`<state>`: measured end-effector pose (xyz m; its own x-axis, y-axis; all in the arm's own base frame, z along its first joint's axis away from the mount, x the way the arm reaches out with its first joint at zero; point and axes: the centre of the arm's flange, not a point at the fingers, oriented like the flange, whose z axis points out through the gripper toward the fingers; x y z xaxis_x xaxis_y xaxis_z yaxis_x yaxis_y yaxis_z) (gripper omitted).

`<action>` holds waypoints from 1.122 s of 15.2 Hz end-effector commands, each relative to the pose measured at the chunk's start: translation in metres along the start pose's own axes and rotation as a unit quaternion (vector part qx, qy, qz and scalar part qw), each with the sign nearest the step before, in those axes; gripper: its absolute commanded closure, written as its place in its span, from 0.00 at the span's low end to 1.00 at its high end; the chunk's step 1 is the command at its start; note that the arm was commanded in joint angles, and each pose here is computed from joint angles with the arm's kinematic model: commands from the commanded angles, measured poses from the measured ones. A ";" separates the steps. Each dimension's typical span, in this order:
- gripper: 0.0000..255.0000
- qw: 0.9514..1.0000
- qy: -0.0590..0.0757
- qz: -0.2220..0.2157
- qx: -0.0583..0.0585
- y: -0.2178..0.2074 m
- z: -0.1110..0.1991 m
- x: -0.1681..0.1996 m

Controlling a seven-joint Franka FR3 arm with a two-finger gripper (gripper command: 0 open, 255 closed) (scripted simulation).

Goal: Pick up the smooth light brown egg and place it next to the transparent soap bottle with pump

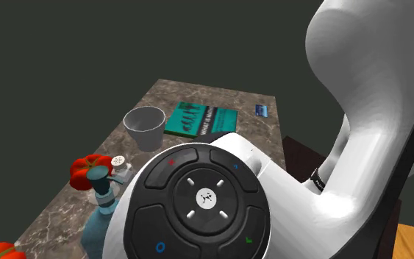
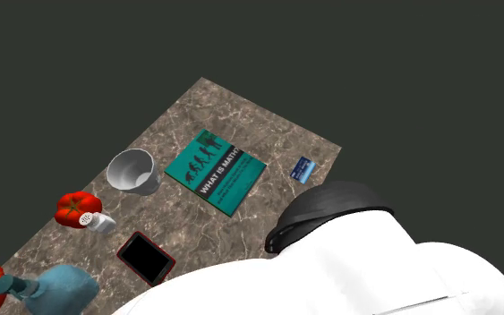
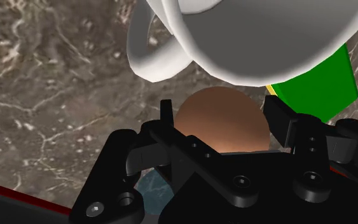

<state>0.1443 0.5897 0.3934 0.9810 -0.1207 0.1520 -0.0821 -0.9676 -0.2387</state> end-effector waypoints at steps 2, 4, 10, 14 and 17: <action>0.00 1.000 0.000 0.000 0.000 0.000 0.000 0.000; 0.00 1.000 0.000 0.000 0.000 0.000 0.000 0.000; 0.00 1.000 0.000 0.000 0.000 0.000 -0.050 0.000; 0.00 1.000 0.000 0.000 0.000 0.000 -0.050 0.000; 0.00 1.000 0.000 0.000 0.000 0.000 -0.050 0.000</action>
<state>0.1358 0.5786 0.4413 0.9809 -0.1212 0.1523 -0.0825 -0.9676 -0.2388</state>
